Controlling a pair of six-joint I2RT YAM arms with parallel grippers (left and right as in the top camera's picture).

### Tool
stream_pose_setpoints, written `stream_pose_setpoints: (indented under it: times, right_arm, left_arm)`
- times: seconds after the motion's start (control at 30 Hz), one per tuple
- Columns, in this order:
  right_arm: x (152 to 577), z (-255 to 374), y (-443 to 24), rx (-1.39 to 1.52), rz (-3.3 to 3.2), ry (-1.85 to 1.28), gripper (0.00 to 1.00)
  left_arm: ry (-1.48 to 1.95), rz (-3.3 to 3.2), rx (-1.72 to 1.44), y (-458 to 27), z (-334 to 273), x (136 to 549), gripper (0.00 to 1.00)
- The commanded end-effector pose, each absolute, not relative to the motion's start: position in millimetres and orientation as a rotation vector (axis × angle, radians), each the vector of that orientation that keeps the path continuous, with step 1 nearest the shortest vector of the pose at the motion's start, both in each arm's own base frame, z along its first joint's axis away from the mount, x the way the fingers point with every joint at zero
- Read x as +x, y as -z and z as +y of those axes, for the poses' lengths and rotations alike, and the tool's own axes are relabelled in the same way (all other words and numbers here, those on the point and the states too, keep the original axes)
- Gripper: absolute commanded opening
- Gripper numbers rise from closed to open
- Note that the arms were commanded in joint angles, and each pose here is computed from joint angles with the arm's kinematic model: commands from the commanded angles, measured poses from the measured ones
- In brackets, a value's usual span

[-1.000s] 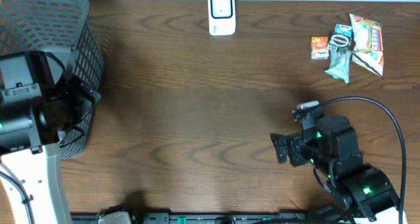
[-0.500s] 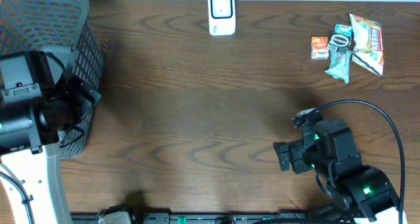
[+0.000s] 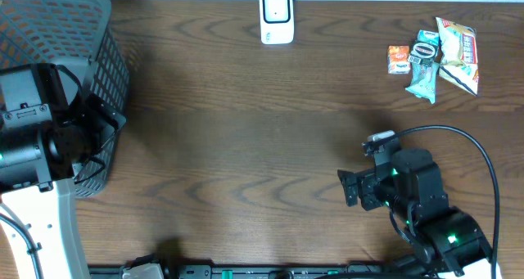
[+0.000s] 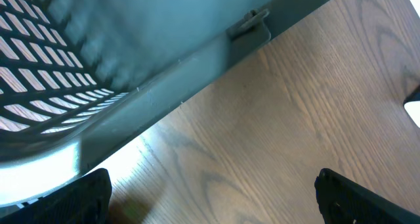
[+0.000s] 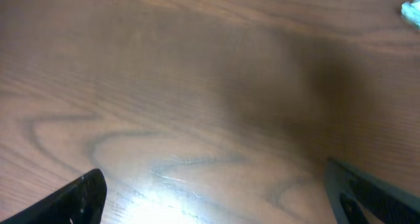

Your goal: Scan the item barcode

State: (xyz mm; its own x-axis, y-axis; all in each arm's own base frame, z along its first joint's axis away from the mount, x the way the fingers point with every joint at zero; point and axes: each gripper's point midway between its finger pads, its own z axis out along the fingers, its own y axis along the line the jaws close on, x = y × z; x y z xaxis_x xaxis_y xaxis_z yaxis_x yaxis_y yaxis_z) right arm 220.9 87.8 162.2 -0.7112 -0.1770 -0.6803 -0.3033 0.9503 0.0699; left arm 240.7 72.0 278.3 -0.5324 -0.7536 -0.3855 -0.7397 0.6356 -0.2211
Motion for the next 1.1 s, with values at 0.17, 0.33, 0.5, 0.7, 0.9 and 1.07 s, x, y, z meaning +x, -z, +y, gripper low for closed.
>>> stream_pose_setpoints:
  times: [0.17, 0.33, 0.5, 0.7, 0.9, 1.07]
  right_arm:
    - [225, 79, -161, -0.274, 2.123, -0.28, 0.99]
    - [227, 70, -155, -0.254, 1.995, -0.254, 0.99]
    - [231, 69, -160, -0.232, 1.86, -0.257, 0.99]
    - [231, 64, -164, -0.206, 1.727, -0.252, 0.99]
    - [234, 61, -158, -0.191, 1.685, -0.244, 0.99]
    - [236, 60, -164, -0.195, 1.644, -0.23, 0.99]
  left_arm:
    - [0.037, 2.392, -1.183, -282, 74, 239, 0.98]
    - [0.037, 2.392, -1.183, -282, 74, 239, 0.98]
    - [0.037, 2.392, -1.183, -282, 74, 239, 0.98]
    - [0.037, 2.392, -1.183, -282, 74, 239, 0.98]
    - [0.037, 2.392, -1.183, -282, 74, 239, 0.98]
    - [0.037, 2.392, -1.183, -282, 74, 239, 0.98]
